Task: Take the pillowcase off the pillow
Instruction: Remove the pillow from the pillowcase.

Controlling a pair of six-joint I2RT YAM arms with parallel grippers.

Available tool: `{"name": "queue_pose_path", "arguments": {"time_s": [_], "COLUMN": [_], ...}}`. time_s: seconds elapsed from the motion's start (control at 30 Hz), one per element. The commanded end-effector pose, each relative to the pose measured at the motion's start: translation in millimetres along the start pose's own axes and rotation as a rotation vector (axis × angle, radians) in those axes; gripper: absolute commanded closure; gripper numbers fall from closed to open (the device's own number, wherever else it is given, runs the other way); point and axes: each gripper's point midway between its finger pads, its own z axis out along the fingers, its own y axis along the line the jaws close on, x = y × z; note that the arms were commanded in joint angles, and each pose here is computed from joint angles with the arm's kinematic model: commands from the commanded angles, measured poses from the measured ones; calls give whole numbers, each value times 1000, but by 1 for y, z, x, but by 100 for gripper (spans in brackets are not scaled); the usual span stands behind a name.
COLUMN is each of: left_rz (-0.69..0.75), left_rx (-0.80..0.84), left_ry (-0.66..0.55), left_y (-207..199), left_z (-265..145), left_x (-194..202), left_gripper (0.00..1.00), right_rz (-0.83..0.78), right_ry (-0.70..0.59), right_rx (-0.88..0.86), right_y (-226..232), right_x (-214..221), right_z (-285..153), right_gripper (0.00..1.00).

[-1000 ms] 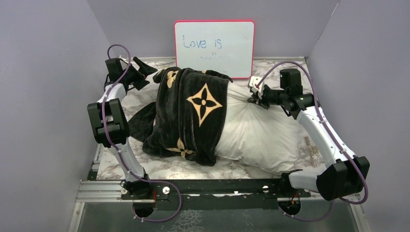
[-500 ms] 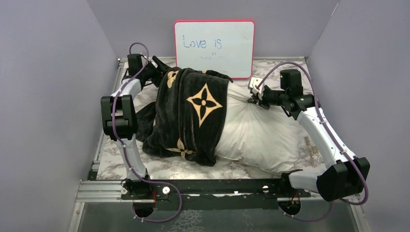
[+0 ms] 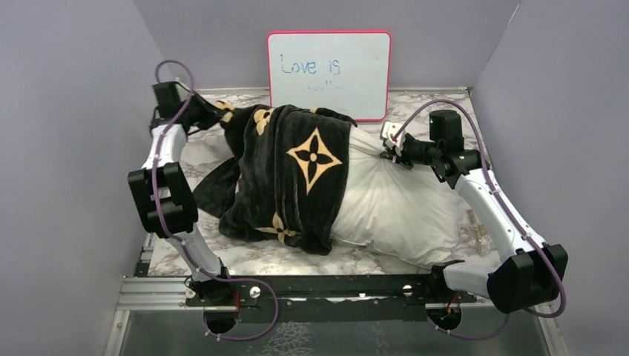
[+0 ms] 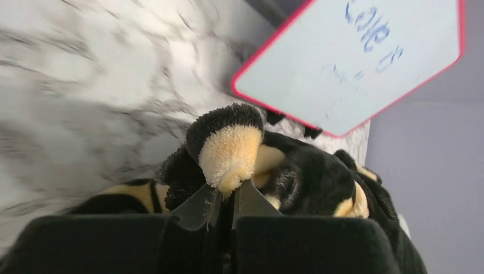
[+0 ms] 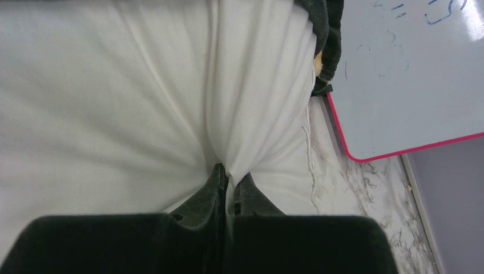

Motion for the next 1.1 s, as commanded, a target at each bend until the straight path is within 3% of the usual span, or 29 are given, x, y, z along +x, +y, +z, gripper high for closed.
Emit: {"name": "queue_pose_path", "arguments": {"time_s": [0.0, 0.33, 0.63, 1.07], "left_rz": [93, 162, 256, 303], "left_rx": [-85, -303, -756, -1033], "left_ry": [-213, -272, -409, -619], "left_y": [8, 36, 76, 61], "left_z": [-91, -134, -199, -284], "left_x": [-81, -78, -109, -139], "left_gripper": [100, 100, 100, 100], "right_rz": [31, 68, 128, 126], "right_ry": [48, 65, 160, 175], "right_rx": [26, 45, 225, 326], "right_y": [0, -6, -40, -55], "right_x": [12, 15, 31, 31], "right_z": [-3, 0, -10, -24], "right_gripper": [99, 99, 99, 100]}}
